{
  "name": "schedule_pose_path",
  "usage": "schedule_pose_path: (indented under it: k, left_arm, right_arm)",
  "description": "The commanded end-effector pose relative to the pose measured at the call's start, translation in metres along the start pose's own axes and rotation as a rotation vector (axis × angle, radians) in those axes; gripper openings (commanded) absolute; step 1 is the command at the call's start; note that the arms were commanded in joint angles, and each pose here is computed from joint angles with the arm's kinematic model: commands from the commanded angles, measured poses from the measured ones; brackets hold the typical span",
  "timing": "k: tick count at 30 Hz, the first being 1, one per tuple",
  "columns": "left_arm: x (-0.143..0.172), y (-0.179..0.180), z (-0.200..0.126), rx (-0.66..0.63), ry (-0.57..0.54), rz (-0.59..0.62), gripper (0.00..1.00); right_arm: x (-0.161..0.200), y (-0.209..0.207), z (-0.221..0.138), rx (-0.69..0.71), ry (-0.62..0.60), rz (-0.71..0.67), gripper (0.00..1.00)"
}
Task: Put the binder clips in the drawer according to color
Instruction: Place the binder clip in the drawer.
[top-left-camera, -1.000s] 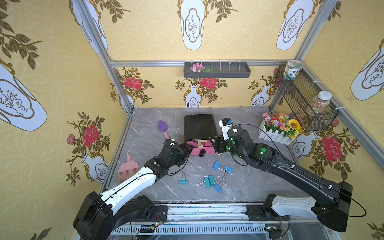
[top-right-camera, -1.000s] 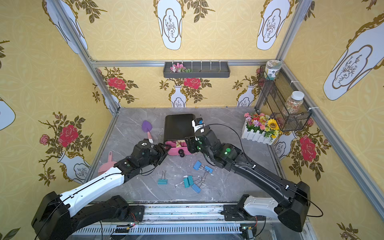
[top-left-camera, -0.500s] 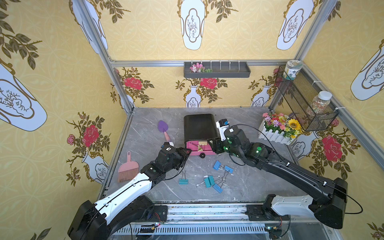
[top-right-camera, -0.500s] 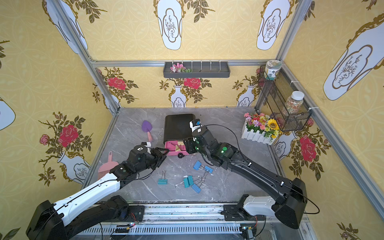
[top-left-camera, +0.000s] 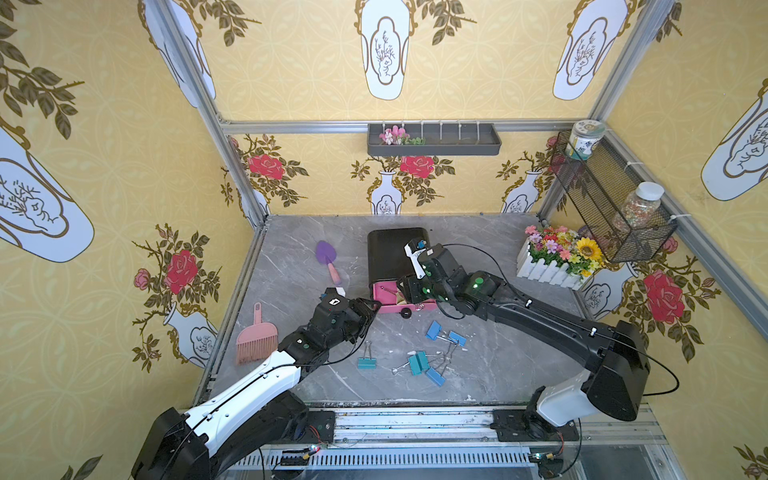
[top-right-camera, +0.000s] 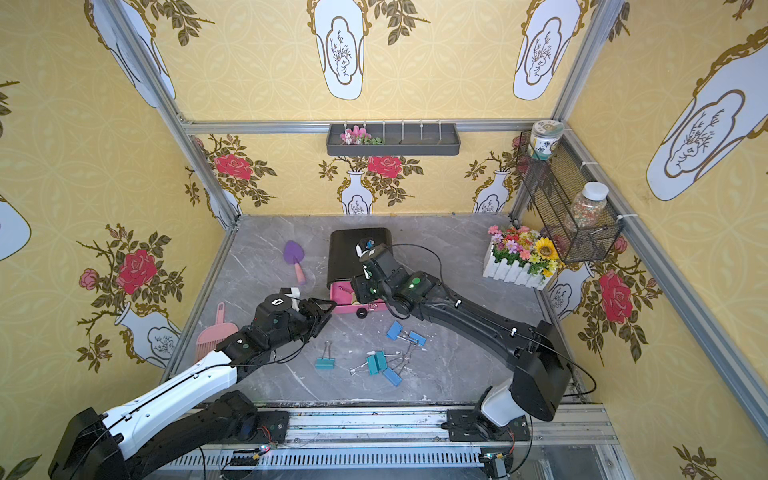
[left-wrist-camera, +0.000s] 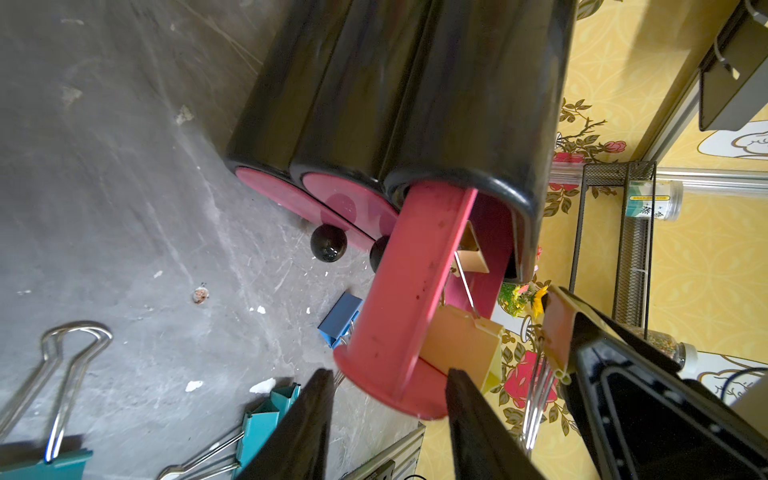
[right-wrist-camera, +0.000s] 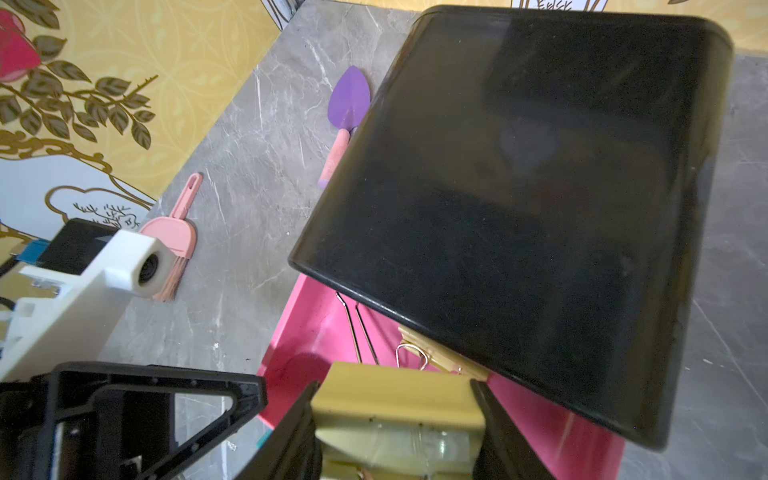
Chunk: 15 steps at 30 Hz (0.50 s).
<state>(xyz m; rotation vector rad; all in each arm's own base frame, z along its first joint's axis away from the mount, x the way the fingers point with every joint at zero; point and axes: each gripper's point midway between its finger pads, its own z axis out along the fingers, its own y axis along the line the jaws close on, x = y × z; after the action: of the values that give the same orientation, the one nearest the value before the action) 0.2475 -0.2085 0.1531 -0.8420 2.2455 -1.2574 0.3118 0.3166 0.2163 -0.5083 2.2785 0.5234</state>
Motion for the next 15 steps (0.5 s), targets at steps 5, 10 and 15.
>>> schedule_pose_path:
  k: [5, 10, 15]
  left_arm:
    - [0.001, 0.007, 0.001, -0.021, 0.005, 0.003, 0.49]
    - [0.001, 0.007, 0.002, -0.023, 0.006, 0.002, 0.50]
    - [0.001, 0.006, 0.002, -0.023, 0.006, 0.002, 0.49]
  right_arm:
    - [-0.018, 0.003, -0.002, -0.034, -0.052, -0.160, 0.48]
    - [-0.019, 0.002, -0.004, -0.050, -0.042, -0.194, 0.61]
    - [-0.021, 0.000, -0.011, -0.040, -0.063, -0.192, 0.80]
